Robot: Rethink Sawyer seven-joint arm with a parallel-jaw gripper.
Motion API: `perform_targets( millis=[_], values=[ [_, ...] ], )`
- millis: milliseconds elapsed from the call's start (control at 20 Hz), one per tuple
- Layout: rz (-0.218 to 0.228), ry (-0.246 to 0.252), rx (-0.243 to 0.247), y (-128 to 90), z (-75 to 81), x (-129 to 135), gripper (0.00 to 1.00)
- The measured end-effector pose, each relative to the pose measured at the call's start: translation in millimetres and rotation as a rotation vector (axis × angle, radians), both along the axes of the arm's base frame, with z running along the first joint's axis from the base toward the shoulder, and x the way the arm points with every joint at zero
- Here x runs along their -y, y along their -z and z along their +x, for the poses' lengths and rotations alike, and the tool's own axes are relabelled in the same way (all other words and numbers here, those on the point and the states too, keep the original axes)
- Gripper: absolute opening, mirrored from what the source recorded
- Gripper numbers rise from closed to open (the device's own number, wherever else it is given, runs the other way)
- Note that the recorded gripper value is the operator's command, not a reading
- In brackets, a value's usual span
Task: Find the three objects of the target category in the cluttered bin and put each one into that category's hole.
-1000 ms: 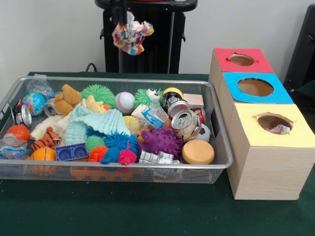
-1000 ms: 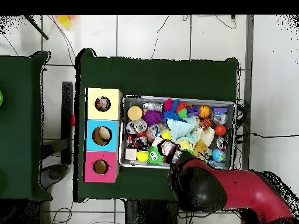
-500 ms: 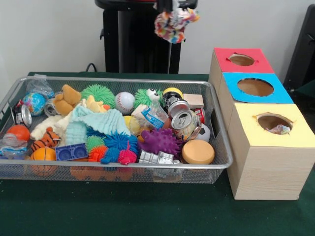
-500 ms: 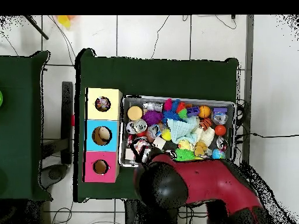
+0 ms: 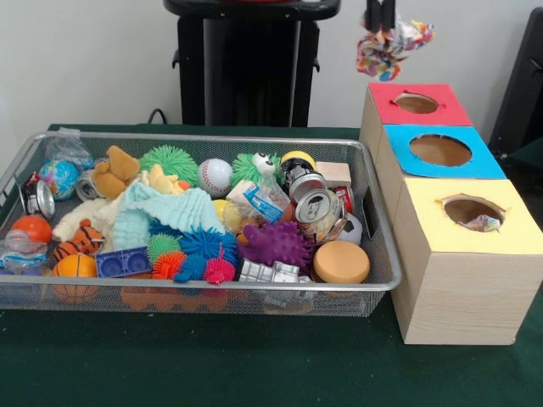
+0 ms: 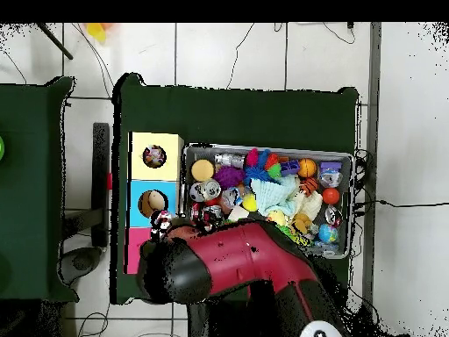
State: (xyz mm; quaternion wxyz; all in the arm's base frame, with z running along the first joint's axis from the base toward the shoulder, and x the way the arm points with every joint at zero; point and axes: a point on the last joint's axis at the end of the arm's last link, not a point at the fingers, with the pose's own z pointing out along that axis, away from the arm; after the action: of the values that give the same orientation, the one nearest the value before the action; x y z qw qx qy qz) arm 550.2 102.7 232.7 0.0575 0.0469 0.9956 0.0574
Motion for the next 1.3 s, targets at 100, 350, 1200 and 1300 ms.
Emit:
perform_targets(
  millis=[100, 350, 1200, 1300],
  values=[
    [0.004, -0.009, -0.006, 5, 3.1, -13, 0.00],
    [-0.001, -0.007, -0.009, 13, 10.3, -27, 0.00],
    [-0.047, 0.024, -0.007, 39, 36.8, -53, 0.00],
    [-0.056, 0.031, -0.009, 44, 40.7, -54, 0.00]
  ],
)
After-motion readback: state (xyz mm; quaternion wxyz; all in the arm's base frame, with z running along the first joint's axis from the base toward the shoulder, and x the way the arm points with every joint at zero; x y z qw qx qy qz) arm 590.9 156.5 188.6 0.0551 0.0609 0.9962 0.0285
